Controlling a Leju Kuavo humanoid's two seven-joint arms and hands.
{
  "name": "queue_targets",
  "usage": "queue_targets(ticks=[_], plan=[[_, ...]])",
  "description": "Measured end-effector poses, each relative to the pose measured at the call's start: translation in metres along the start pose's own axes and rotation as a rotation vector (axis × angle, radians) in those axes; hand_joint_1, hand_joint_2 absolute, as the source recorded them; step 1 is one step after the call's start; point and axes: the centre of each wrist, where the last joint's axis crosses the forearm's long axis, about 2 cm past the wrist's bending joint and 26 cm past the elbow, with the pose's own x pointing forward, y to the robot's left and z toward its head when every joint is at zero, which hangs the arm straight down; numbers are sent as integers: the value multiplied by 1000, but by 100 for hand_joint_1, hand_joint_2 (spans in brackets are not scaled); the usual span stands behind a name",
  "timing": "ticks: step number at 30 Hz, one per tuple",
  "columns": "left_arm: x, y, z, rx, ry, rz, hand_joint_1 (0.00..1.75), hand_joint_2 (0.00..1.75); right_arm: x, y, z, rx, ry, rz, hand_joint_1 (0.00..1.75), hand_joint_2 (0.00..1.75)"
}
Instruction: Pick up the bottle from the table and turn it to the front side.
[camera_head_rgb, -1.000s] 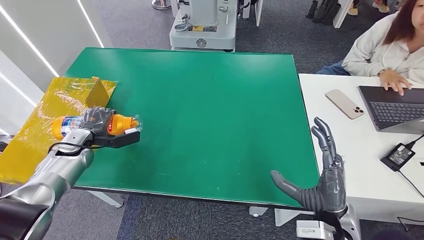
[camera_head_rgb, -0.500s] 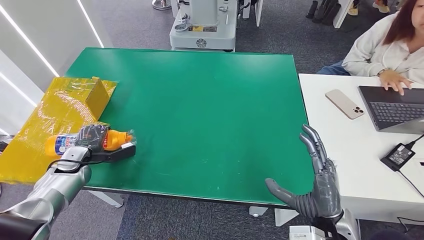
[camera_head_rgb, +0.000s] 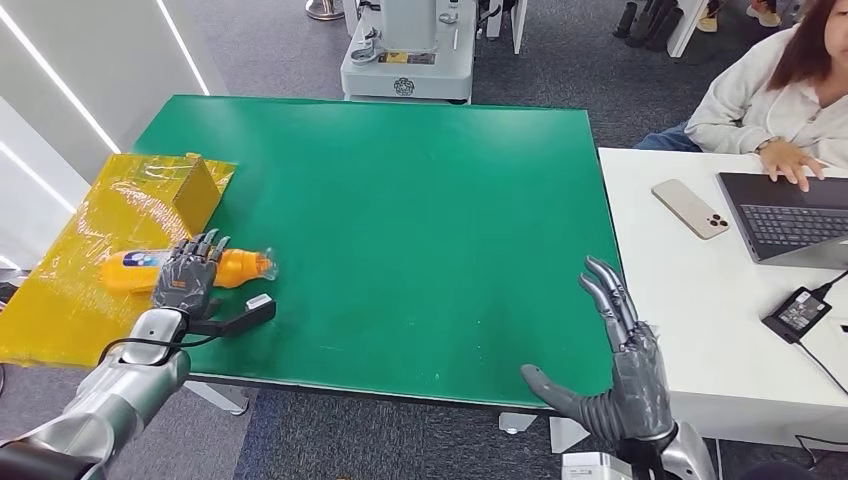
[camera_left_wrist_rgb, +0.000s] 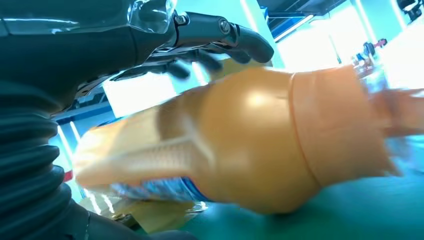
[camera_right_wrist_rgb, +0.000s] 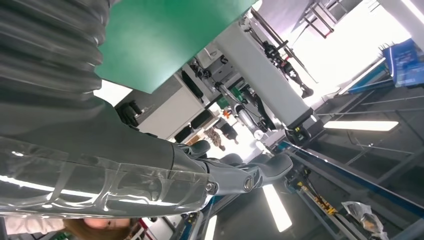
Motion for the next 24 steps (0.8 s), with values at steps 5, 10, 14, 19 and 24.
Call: queue_targets(ticks=[5,10,14,19,24], plan=[[19,2,-1,43,-42,39,0,175,0,1,2,-6,19,-17,0,175],[47,7,-2,121,-99,78,0,175,2,4,1,-7,31,-32,0,175],[76,17,-4,182,-173,130,0,175,1,3,0,-13,45,-32,0,175],[118,49,-8,346,-298,236,0,175,-2,2,1,-26,65,-30,0,175],[154,87,-9,546,-422,494,0,175,-4,2,2,-55,78,-38,0,175]])
